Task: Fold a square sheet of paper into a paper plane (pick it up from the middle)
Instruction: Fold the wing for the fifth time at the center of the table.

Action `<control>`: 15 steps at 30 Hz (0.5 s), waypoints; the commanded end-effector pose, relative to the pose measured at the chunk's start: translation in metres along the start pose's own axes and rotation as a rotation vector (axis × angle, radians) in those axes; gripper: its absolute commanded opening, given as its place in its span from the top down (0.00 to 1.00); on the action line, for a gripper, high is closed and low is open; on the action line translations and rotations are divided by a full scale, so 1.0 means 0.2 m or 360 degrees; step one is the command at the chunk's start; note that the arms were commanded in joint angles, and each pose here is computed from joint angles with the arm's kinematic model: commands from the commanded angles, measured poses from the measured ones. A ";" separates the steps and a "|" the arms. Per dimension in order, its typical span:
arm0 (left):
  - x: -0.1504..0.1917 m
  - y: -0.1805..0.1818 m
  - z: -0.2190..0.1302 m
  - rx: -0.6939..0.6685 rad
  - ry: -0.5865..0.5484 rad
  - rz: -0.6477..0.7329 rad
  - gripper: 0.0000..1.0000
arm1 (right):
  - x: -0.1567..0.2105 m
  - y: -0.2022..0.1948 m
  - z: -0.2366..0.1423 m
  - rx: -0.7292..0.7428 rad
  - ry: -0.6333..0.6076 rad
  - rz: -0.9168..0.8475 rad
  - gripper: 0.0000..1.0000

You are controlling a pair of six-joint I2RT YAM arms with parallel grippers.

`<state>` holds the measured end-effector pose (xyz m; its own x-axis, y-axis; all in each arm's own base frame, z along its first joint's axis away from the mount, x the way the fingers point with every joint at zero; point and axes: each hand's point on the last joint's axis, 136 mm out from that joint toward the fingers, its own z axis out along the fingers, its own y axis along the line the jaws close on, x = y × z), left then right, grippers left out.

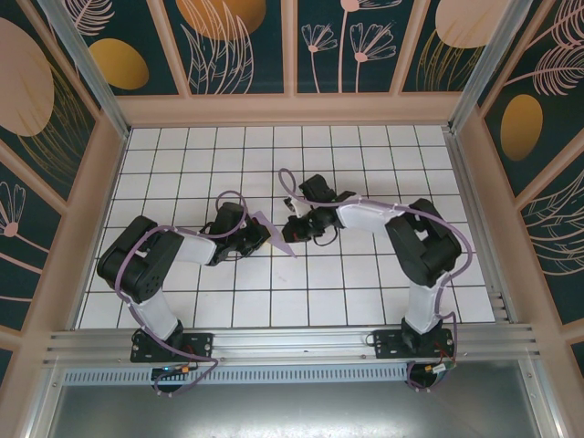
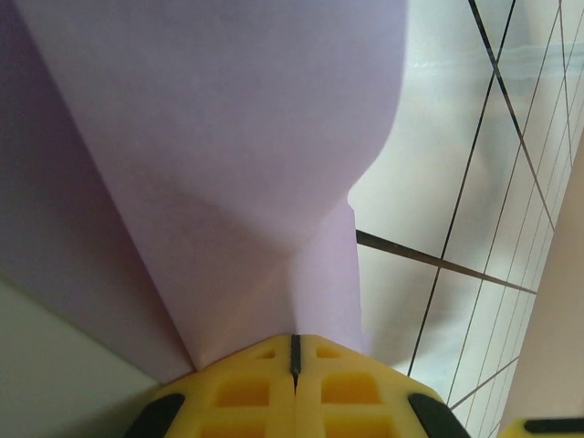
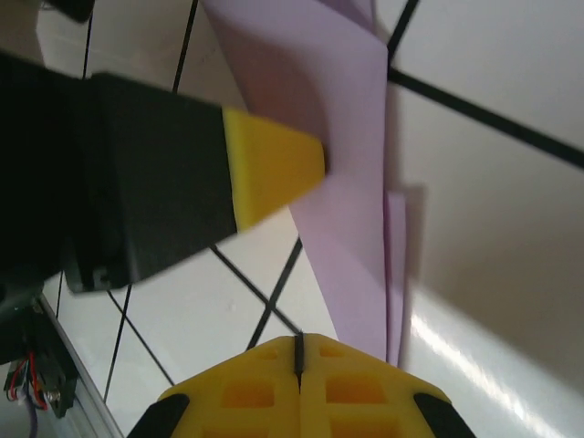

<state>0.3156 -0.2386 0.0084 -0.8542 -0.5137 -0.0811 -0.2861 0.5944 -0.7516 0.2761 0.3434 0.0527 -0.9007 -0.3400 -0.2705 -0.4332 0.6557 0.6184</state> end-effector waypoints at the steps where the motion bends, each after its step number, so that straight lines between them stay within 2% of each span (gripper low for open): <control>1: 0.04 0.37 0.03 -0.0423 -0.0010 -0.0007 1.00 | -0.01 -0.03 0.09 -0.0012 0.0047 0.0046 1.00; 8: -0.01 0.18 0.04 -0.0251 -0.0023 0.0150 1.00 | 0.09 -0.16 0.17 0.0081 0.0146 0.0086 1.00; 15: -0.06 -0.04 -0.01 -0.0055 -0.0075 0.0342 0.87 | 0.18 -0.29 0.19 0.0252 0.0211 0.0112 1.00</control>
<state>0.3189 -0.2430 0.0160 -0.8865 -0.4231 -0.1873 -0.1607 0.6612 -0.7328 0.2794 0.3440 0.0172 -0.9126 -0.3515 -0.2089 -0.4030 0.6866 0.6052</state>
